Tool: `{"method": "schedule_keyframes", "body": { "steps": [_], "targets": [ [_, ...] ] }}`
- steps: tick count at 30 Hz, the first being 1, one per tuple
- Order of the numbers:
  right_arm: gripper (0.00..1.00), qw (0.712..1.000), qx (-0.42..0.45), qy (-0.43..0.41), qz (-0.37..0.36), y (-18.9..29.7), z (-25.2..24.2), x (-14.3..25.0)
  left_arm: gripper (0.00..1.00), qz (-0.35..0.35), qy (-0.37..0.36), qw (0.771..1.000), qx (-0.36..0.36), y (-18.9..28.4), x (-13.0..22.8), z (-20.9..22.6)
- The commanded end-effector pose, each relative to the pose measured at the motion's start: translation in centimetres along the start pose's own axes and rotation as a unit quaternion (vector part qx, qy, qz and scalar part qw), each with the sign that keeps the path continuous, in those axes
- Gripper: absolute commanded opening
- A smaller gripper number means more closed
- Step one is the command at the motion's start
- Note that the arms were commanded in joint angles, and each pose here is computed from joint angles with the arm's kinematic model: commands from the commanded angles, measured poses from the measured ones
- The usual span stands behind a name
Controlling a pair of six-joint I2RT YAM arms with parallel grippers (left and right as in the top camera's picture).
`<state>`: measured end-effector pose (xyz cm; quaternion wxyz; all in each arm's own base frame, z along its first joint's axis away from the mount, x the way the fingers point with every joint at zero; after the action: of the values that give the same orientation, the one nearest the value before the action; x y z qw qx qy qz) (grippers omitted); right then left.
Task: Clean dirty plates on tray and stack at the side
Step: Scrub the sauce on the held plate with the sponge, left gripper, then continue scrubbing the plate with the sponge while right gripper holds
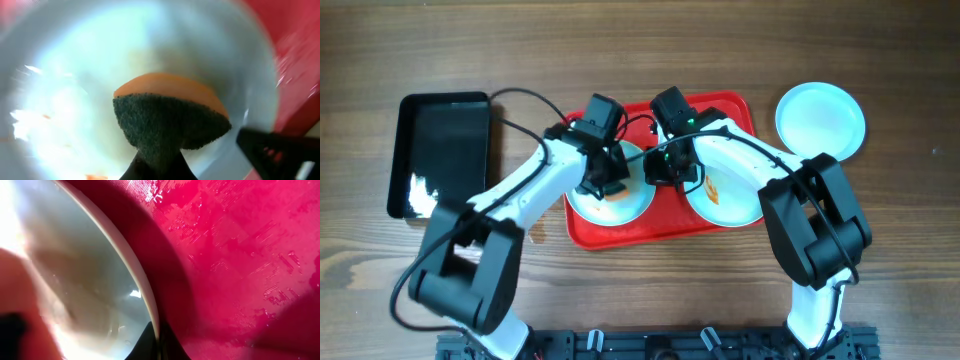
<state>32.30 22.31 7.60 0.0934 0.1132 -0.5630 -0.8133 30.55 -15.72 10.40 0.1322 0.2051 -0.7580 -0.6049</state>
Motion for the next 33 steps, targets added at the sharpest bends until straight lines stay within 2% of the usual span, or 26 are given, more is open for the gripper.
{"method": "schedule_keyframes", "body": {
  "steps": [1,7,11,15,22,29,33],
  "targets": [
    [0.04,0.999,0.035,-0.019,0.022,-1.4,-1.5,0.9,0.04,0.053,-0.002,0.999,0.005,-1.6,1.6,-0.3],
    [0.04,0.999,0.036,-0.019,0.023,-1.4,-1.5,0.9,0.04,0.024,-0.004,0.999,-0.038,-2.1,1.2,0.7],
    [0.04,0.999,0.036,-0.019,0.024,-1.4,-1.6,0.9,0.04,-0.031,-0.008,0.992,-0.123,-1.7,0.5,2.7],
    [0.04,0.999,0.036,-0.019,0.025,-1.4,-1.6,0.9,0.04,-0.097,-0.020,0.973,-0.209,-1.0,-0.4,4.5],
    [0.04,0.999,0.036,-0.020,0.025,-1.4,-1.6,0.9,0.04,-0.143,-0.028,0.958,-0.248,-1.3,-0.9,5.9],
    [0.04,0.999,0.036,-0.019,0.025,-1.4,-1.6,0.9,0.04,-0.259,-0.042,0.913,-0.313,0.5,-2.8,6.6],
    [0.04,0.999,0.036,-0.019,0.025,-1.4,-1.6,0.9,0.04,-0.278,-0.034,0.913,-0.297,2.3,-3.5,5.5]
  ]
}}
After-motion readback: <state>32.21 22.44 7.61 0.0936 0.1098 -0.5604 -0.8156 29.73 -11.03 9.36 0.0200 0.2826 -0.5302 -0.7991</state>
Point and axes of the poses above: each gripper's point midway between its finger pads, its own y axis back along the fingers, its own z axis along the line the jaws close on, x = y × z, the point moved 8 cm from there along y, back along the fingers, and after that the axes turned 13 degrees about y, right-handed, at the moved point
